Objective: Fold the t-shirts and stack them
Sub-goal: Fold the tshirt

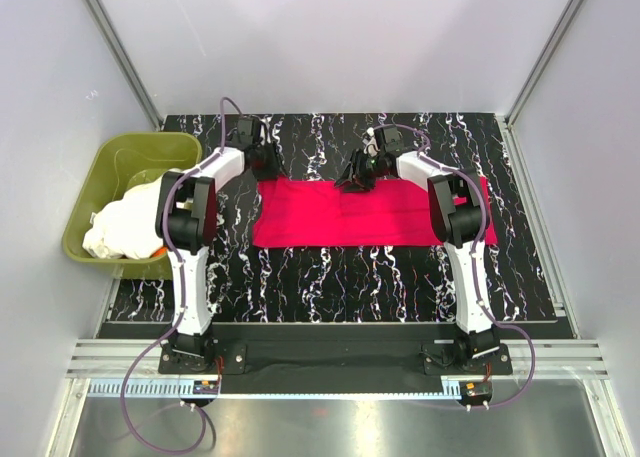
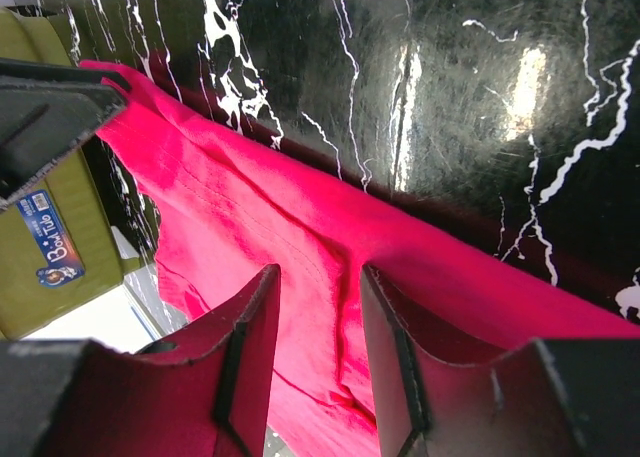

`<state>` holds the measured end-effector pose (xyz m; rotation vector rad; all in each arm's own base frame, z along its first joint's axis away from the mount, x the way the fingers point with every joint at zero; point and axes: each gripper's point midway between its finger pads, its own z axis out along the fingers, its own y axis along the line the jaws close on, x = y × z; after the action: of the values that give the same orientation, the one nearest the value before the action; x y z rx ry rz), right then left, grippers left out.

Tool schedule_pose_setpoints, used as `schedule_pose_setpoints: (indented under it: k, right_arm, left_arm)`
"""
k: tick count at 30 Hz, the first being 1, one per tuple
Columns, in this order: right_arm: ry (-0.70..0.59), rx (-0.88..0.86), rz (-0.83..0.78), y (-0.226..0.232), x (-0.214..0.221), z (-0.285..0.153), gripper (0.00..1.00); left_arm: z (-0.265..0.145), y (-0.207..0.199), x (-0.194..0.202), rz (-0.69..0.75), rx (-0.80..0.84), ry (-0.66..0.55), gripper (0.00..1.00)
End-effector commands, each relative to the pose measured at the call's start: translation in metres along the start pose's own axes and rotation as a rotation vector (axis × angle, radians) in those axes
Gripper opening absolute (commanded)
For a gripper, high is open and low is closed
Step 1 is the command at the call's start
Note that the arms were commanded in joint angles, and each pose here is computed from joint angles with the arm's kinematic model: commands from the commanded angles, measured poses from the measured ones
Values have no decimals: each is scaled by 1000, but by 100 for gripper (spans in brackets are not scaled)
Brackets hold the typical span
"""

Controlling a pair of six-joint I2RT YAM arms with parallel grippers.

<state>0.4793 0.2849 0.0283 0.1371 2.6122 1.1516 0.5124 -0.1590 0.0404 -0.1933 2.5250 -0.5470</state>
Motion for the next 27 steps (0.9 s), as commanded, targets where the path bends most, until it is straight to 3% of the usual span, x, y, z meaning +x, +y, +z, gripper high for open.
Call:
schedule_pose_setpoints:
  k: [1, 10, 19, 27]
  right_arm:
    - [-10, 7, -30, 3, -2, -4, 45]
    - [-9, -34, -20, 13, -5, 2, 40]
    - [-13, -66, -3, 23, -10, 3, 23]
    - [-41, -61, -19, 31, -17, -5, 10]
  left_arm:
    - [-1, 5, -20, -13, -5, -39, 41]
    - [-1, -14, -23, -25, 103, -32, 34]
    - [-6, -29, -24, -60, 175, -38, 29]
    - [-9, -27, -25, -57, 162, -43, 12]
